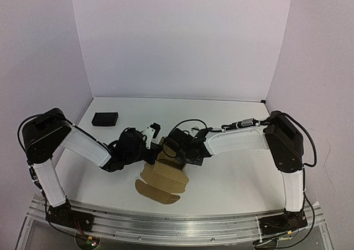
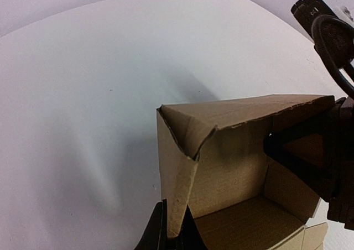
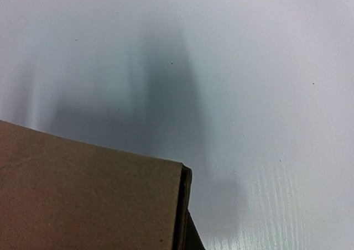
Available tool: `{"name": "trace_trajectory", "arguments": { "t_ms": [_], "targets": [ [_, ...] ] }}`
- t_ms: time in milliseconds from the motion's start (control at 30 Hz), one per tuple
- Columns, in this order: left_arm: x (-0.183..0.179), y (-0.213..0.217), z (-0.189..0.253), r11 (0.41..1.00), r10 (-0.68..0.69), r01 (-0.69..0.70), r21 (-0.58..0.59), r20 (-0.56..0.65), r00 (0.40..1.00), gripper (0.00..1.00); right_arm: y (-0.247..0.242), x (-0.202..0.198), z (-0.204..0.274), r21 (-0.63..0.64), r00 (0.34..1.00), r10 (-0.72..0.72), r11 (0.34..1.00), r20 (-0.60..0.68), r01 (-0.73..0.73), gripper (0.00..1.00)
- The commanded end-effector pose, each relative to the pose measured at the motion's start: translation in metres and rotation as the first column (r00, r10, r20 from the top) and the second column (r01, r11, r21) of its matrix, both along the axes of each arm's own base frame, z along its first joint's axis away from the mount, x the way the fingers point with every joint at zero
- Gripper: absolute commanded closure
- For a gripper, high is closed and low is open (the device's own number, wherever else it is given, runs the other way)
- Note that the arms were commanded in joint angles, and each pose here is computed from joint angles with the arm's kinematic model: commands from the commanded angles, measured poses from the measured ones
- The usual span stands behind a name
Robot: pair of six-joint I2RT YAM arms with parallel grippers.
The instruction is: Fold the paper box
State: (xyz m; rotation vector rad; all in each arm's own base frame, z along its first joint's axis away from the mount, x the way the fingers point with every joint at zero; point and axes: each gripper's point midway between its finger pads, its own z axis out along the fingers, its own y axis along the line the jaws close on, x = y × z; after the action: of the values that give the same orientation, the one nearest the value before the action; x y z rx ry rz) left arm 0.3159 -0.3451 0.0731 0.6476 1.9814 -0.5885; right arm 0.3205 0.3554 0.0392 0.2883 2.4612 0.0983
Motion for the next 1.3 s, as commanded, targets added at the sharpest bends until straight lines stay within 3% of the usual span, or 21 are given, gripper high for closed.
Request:
{"name": "trace_trajectory", "arguments": {
  "t_ms": [0, 67, 167, 367, 433, 567, 667, 867, 933, 1000, 1167, 1267],
  "targets": [
    [0.002, -0.003, 0.017, 0.997, -0.055, 0.051, 0.061, 0.072, 0.996, 0.91, -0.020, -0.011, -0.010, -0.080, 0.997, 0.009, 0.997, -0.075, -0.015, 1.00],
    [-0.003, -0.005, 0.008, 0.992, -0.089, 0.084, 0.095, 0.047, 0.995, 0.79, -0.008, -0.015, -0.005, -0.019, 0.994, 0.024, 0.999, -0.110, -0.026, 1.00],
    [-0.006, -0.006, -0.002, 0.985, -0.104, 0.105, 0.137, -0.016, 0.994, 0.68, 0.006, -0.021, 0.003, 0.057, 0.987, 0.051, 0.997, -0.154, -0.043, 1.00],
    [-0.011, -0.005, -0.018, 0.965, -0.120, 0.142, 0.219, -0.113, 0.986, 0.67, 0.017, -0.038, 0.011, 0.175, 0.970, 0.051, 0.985, -0.238, -0.009, 1.00],
    [-0.009, -0.005, -0.018, 0.959, -0.125, 0.148, 0.240, -0.110, 0.986, 0.71, 0.023, -0.042, 0.014, 0.210, 0.962, 0.065, 0.978, -0.265, -0.008, 1.00],
    [0.000, -0.004, -0.020, 0.928, -0.143, 0.159, 0.337, -0.072, 0.987, 0.96, 0.027, -0.052, 0.016, 0.255, 0.946, 0.079, 0.967, -0.314, 0.004, 1.00],
    [-0.001, -0.003, -0.027, 0.902, -0.178, 0.198, 0.383, -0.087, 0.980, 1.00, 0.024, -0.054, 0.018, 0.262, 0.944, 0.077, 0.965, -0.321, 0.010, 0.99],
    [-0.008, -0.008, -0.028, 0.870, -0.254, 0.279, 0.407, -0.116, 0.960, 1.00, 0.028, -0.056, 0.033, 0.285, 0.939, 0.162, 0.956, -0.303, -0.073, 0.74],
    [-0.013, -0.004, -0.033, 0.842, -0.285, 0.320, 0.434, -0.146, 0.948, 1.00, 0.038, -0.056, 0.055, 0.303, 0.925, 0.286, 0.930, -0.251, -0.206, 0.60],
    [-0.015, -0.002, -0.034, 0.825, -0.313, 0.353, 0.441, -0.164, 0.936, 1.00, 0.042, -0.059, 0.078, 0.319, 0.902, 0.381, 0.897, -0.203, -0.307, 0.53],
    [-0.026, 0.006, -0.037, 0.782, -0.374, 0.444, 0.438, -0.240, 0.896, 1.00, 0.032, -0.080, 0.122, 0.381, 0.849, 0.522, 0.803, -0.078, -0.459, 0.44],
    [-0.039, 0.005, -0.039, 0.736, -0.445, 0.527, 0.425, -0.283, 0.849, 1.00, 0.029, -0.100, 0.140, 0.382, 0.754, 0.657, 0.693, 0.016, -0.612, 0.43]
  ]
}}
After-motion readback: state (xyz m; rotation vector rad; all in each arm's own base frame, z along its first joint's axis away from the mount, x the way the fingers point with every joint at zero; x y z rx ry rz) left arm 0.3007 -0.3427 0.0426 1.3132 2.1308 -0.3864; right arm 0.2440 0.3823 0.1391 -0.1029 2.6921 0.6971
